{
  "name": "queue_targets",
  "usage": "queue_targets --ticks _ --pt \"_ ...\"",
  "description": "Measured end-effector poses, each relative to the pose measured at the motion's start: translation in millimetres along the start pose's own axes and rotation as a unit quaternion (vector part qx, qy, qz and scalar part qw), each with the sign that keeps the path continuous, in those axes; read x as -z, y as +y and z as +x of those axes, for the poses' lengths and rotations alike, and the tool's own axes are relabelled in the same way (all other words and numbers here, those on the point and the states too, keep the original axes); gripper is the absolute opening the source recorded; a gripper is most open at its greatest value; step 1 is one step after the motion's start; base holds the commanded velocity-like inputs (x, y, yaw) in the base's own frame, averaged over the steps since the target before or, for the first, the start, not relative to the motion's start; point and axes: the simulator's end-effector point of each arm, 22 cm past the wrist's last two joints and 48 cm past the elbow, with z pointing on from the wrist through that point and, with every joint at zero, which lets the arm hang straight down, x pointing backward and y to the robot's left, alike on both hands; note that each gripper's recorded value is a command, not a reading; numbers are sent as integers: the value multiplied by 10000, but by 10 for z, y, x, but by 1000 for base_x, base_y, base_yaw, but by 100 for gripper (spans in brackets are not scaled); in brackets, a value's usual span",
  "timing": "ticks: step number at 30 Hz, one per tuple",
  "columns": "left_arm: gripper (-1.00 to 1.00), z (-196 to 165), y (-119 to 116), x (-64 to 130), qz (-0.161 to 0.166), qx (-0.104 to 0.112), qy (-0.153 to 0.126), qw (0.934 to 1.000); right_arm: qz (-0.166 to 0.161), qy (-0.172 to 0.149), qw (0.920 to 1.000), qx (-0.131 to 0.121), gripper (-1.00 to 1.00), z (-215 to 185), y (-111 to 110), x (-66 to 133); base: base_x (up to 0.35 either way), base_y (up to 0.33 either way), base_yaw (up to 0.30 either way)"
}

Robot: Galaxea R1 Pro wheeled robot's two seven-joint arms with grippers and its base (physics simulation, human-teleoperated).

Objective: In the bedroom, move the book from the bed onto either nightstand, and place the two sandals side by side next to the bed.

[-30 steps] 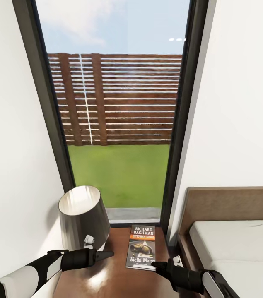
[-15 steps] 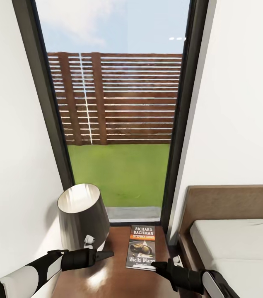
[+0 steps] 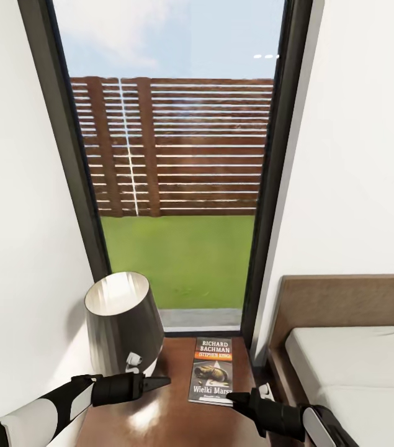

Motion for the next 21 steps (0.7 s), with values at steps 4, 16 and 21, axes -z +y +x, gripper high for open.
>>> queue_targets --ticks 4,16,21 --pt "100 27 52 -5 1 -2 1 10000 -2 0 10000 0 -100 -5 -53 -25 0 0 0" --pt "100 116 214 -18 -1 -4 1 10000 -2 0 10000 3 -100 -20 -222 -99 0 0 0" --pt "100 156 284 -22 -4 -4 0 10000 -5 -3 10000 4 -100 -27 -292 -130 0 0 0"
